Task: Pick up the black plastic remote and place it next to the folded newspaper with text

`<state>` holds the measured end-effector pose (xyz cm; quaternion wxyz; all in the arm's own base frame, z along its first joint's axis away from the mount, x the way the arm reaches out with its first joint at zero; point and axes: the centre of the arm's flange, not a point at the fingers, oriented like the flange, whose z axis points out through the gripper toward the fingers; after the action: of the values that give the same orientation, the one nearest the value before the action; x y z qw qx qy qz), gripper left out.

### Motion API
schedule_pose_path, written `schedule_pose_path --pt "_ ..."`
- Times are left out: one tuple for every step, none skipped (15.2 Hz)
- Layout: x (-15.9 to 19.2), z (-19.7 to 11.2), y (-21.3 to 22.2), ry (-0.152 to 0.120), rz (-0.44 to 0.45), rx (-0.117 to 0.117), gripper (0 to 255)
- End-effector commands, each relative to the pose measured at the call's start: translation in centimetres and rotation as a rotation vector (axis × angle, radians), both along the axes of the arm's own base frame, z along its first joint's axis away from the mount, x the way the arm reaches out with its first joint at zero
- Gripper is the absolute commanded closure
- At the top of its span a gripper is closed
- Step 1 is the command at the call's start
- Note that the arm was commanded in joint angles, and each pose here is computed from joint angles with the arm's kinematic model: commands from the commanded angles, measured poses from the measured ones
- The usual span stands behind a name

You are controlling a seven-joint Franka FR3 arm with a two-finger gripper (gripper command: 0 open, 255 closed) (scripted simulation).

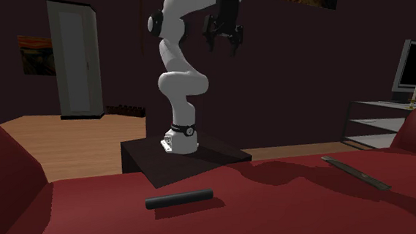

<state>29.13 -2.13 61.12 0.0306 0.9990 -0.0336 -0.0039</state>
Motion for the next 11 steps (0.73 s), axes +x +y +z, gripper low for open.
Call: schedule_pose_path --pt "0.0 0.0 0.0 0.0 0.0 0.0 0" --pt "-0.2 -1.1 -0.8 0.002 0.035 0.004 0" --pt "-0.3 -2.1 -1.7 0.004 0.071 0.008 0" --pt "-0.4 -3.2 -2.5 0.006 0.106 0.013 0" --pt "-0.4 -4.3 -3.3 0.008 0.142 0.017 0" --pt "-0.5 -5.3 -4.1 0.01 0.177 0.021 0" --pt "-0.5 -6.4 -4.9 0.012 0.213 0.025 0" --pt "-0.5 -7.5 -5.8 0.014 0.248 0.03 0" --pt "-0.5 -8.6 -6.6 0.016 0.283 0.034 0" --pt "-0.4 -9.7 -7.4 0.018 0.319 0.038 0" --pt "-0.3 -10.8 -8.2 0.02 0.354 0.042 0"
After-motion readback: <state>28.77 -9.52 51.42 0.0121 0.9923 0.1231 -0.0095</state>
